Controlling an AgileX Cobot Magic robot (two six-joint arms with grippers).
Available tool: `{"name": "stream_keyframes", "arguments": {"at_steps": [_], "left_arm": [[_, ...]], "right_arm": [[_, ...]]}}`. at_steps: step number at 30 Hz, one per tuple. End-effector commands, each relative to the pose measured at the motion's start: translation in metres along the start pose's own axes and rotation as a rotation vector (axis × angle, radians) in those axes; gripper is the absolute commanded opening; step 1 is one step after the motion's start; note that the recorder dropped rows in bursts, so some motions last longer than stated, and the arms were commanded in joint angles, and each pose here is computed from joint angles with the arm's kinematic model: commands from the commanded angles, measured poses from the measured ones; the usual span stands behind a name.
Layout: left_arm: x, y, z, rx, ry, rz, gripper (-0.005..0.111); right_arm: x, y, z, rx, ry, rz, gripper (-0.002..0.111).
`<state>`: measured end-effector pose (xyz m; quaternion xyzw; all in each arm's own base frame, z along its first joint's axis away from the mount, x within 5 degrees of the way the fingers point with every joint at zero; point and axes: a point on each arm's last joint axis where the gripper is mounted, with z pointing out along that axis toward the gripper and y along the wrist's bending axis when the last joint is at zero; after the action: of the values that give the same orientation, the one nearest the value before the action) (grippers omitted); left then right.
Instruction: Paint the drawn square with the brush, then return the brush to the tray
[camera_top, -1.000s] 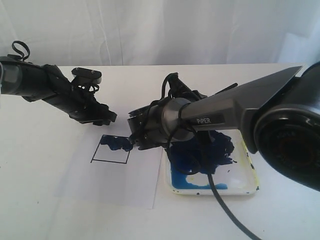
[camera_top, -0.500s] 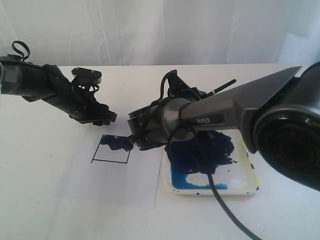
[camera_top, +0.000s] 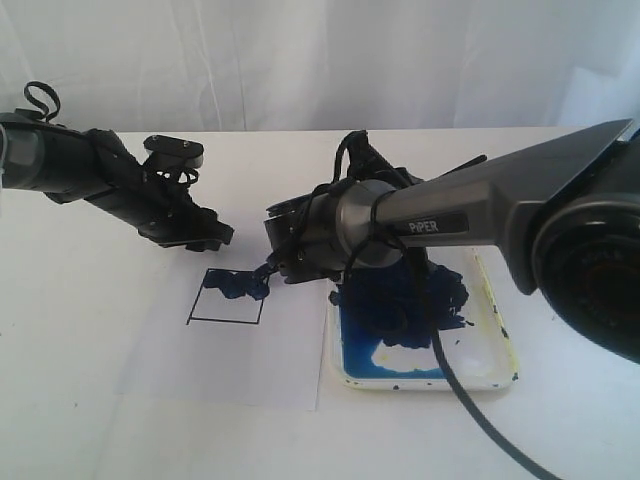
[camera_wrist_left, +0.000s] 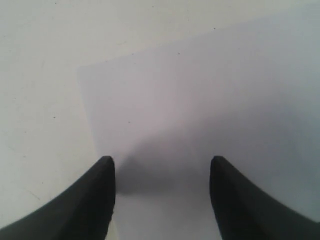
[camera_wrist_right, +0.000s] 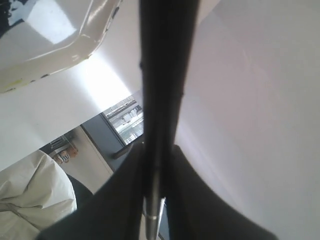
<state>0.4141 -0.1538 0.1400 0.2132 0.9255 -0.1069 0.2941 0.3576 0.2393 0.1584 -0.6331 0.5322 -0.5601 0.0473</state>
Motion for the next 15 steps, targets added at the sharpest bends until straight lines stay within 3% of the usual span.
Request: {"name": "stream_keyframes", "arguments": {"at_steps": [1,15], "left_arm": [[0.0062,-0.0007,0.0011,0.023,0.049,-0.011,0.06],[0.0064,-0.0008,0.0011,0.024,0.051,-0.011,0.06]], "right_arm": [[-0.0029,0.0055,0.0049,-0.015,0.016,-0.019,0.0],[-0.0048,0.0074,0.0073,-0.016,0.019,-0.027,0.0]]}}
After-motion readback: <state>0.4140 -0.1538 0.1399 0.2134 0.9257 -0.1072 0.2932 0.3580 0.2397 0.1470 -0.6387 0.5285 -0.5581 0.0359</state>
